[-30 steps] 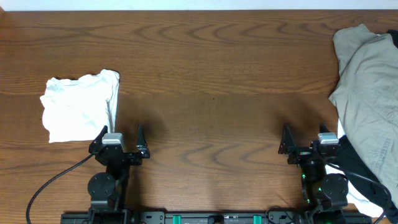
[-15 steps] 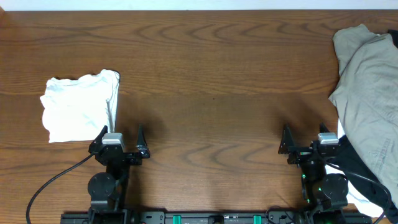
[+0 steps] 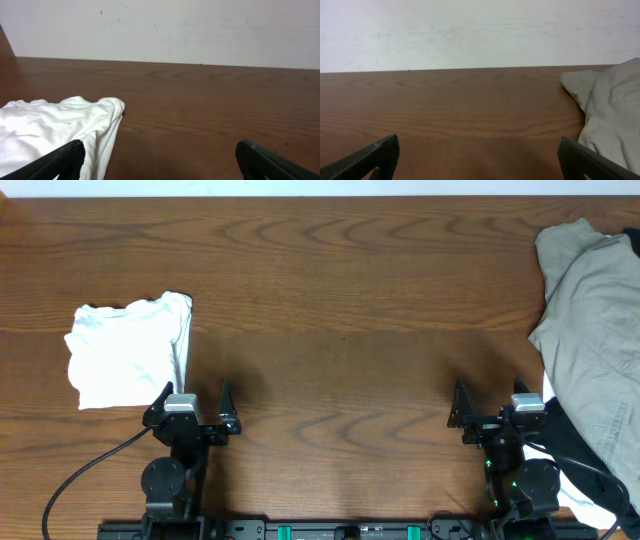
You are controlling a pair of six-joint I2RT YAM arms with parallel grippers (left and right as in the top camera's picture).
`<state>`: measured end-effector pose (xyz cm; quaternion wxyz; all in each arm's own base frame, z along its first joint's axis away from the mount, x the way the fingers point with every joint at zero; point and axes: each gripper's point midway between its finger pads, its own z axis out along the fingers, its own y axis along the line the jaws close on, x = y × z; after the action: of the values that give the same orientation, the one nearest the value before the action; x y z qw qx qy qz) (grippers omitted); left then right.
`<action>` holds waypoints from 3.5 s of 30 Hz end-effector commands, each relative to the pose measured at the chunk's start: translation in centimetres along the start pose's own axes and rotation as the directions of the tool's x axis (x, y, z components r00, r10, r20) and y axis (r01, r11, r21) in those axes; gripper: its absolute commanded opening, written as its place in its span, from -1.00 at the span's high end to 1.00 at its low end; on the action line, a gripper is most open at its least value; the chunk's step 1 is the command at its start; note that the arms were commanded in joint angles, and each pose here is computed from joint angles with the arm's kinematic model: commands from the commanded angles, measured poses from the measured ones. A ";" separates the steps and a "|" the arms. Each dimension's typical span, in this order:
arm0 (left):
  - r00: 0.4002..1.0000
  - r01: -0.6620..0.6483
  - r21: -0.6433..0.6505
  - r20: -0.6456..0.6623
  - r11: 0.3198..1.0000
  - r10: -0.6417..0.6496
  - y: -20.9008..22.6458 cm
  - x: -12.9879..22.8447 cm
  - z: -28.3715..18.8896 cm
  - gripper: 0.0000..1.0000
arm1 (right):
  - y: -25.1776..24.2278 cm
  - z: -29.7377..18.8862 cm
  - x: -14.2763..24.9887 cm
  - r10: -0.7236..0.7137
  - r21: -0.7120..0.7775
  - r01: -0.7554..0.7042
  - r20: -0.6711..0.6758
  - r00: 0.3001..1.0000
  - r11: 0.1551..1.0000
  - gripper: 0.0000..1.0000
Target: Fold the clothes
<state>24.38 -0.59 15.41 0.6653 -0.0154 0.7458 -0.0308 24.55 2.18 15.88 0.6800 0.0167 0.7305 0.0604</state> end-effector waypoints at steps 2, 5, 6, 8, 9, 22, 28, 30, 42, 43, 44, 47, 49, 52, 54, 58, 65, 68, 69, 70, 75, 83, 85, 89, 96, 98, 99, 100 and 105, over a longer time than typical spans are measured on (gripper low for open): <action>0.999 -0.010 -0.022 -0.036 1.000 0.009 0.5 1.6 0.2 -0.96 | -0.2 0.0 0.0 -0.017 0.005 0.017 0.000 1.000 1.000 -0.99; 0.999 -0.010 -0.022 -0.036 1.000 0.009 0.5 1.6 0.2 -0.96 | -0.2 0.0 0.0 -0.017 0.005 0.017 0.000 1.000 1.000 -0.98; 0.999 -0.010 -0.022 -0.036 1.000 0.009 0.5 1.6 0.2 -0.96 | -0.2 0.0 0.0 -0.017 0.005 0.017 0.000 1.000 1.000 -0.98; 0.999 -0.010 -0.022 -0.036 1.000 0.009 0.5 1.6 0.2 -0.96 | -0.2 0.0 0.0 -0.017 0.005 0.017 0.000 1.000 1.000 -0.99; 0.999 -0.010 -0.022 -0.036 1.000 0.009 0.5 1.6 0.2 -0.96 | -0.1 0.0 0.0 -0.016 0.004 0.016 0.000 1.000 1.000 -0.99; 0.999 -0.008 -0.021 -0.036 1.000 0.007 0.5 1.6 0.2 -0.96 | 0.4 0.0 0.3 0.038 -0.030 -0.038 -0.011 0.999 0.999 -0.99; 0.994 0.105 -0.025 -0.028 0.994 -0.105 0.5 1.3 0.2 -0.96 | 0.7 -0.1 0.2 0.069 -0.044 -0.070 -0.025 0.997 0.997 -0.99; 0.993 0.115 -0.025 -0.027 0.993 -0.116 0.4 1.1 0.1 -0.96 | 0.7 -0.3 -0.2 0.068 -0.036 -0.070 -0.035 0.997 0.997 -0.98; 0.978 0.110 -0.052 -0.175 0.993 -0.117 0.0 -5.3 0.1 -0.96 | 0.1 -0.3 -5.7 0.057 0.067 -0.042 -0.241 0.969 0.997 -0.98; 0.973 0.108 -0.056 -0.198 0.993 -0.117 0.0 -5.8 0.3 -0.96 | 0.2 0.0 -6.0 0.056 0.072 -0.037 -0.277 0.959 0.997 -0.98; 0.967 0.107 -0.061 -0.226 0.992 -0.118 0.0 -6.3 0.6 -0.96 | 0.4 0.2 -6.1 0.055 0.069 -0.035 -0.312 0.948 0.997 -0.99; 0.940 0.112 -0.019 -0.321 0.994 -0.112 -1.1 -7.4 1.5 -0.96 | 0.7 0.8 -6.2 0.053 0.078 -0.019 -0.454 0.889 0.997 -0.98; 0.919 0.132 0.041 -0.379 0.990 -0.107 -2.4 -7.9 2.1 -0.96 | 1.3 1.3 -6.3 0.053 0.062 -0.023 -0.535 0.843 0.998 -0.98; 0.900 0.159 0.089 -0.422 0.983 -0.107 -3.5 -8.6 2.9 -0.96 | 2.0 1.7 -6.3 0.039 0.036 -0.021 -0.619 0.784 0.999 -0.99; 0.895 0.166 0.097 -0.433 0.981 -0.109 -3.7 -8.7 3.3 -0.96 | 1.5 2.0 -6.4 0.037 0.059 0.001 -0.636 0.771 0.998 -0.99; 0.892 0.181 0.096 -0.435 0.979 -0.122 -3.8 -8.9 3.1 -0.96 | -1.6 2.3 -6.6 0.136 0.231 0.017 -0.628 0.766 0.973 -0.98; 0.892 0.180 0.095 -0.435 0.979 -0.122 -3.8 -8.9 2.8 -0.96 | -13.4 0.2 -8.5 0.395 0.622 -0.016 -0.475 0.786 0.782 -0.99; 0.889 0.181 0.093 -0.441 0.979 -0.122 -3.8 -8.7 3.0 -0.96 | -18.8 -1.6 -8.1 0.493 0.742 -0.048 -0.394 0.776 0.668 -0.98; 0.886 0.181 0.092 -0.447 0.979 -0.122 -3.8 -8.6 3.0 -0.96 | -20.6 -2.3 -7.6 0.528 0.774 -0.056 -0.374 0.763 0.630 -0.98; 0.884 0.182 0.090 -0.452 0.979 -0.123 -3.8 -8.4 3.1 -0.96 | -22.4 -3.3 -6.8 0.569 0.811 -0.064 -0.348 0.745 0.581 -0.99; 0.877 0.184 0.087 -0.464 0.979 -0.123 -3.7 -8.1 3.3 -0.96 | -28.6 -7.4 -1.9 0.773 0.930 -0.157 -0.174 0.611 0.333 -0.92; 0.877 0.184 0.087 -0.464 0.979 -0.123 -3.7 -8.1 3.3 -0.96 | -30.7 -9.5 4.8 0.901 0.964 -0.163 -0.124 0.415 0.208 -0.67; 0.877 0.184 0.087 -0.464 0.979 -0.123 -3.7 -8.1 3.3 -0.96 | -30.7 -9.7 5.8 0.913 0.969 -0.147 -0.128 0.386 0.198 -0.66; 0.877 0.184 0.087 -0.464 0.979 -0.123 -3.7 -8.1 3.3 -0.96 | -30.9 -10.7 6.1 0.914 0.979 -0.096 -0.128 0.384 0.178 -0.66; 0.877 0.184 0.087 -0.464 0.979 -0.123 -3.7 -8.1 3.3 -0.96 | -31.2 -11.1 5.7 0.914 0.984 -0.084 -0.115 0.389 0.159 -0.68; 0.876 0.184 0.086 -0.467 0.979 -0.124 -3.7 -8.0 3.4 -0.96 | -31.3 -10.3 4.6 0.908 0.976 -0.108 -0.132 0.397 0.189 -0.68; 0.874 0.184 0.085 -0.469 0.979 -0.124 -3.7 -7.9 3.4 -0.96 | -31.4 -9.8 3.8 0.902 0.969 -0.117 -0.155 0.404 0.219 -0.68; 0.872 0.185 0.084 -0.473 0.979 -0.124 -3.7 -7.8 3.5 -0.96 | -31.4 -9.3 3.1 0.894 0.962 -0.122 -0.173 0.412 0.242 -0.68; 0.856 0.187 0.076 -0.501 0.979 -0.125 -3.7 -7.0 3.9 -0.96 | -30.3 -6.5 -0.1 0.847 0.914 -0.115 -0.307 0.435 0.390 -0.68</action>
<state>28.58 -3.78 21.51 0.4453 -0.0258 0.8860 -0.1268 17.43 -28.90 11.36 0.1383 0.5815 0.7998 -0.0560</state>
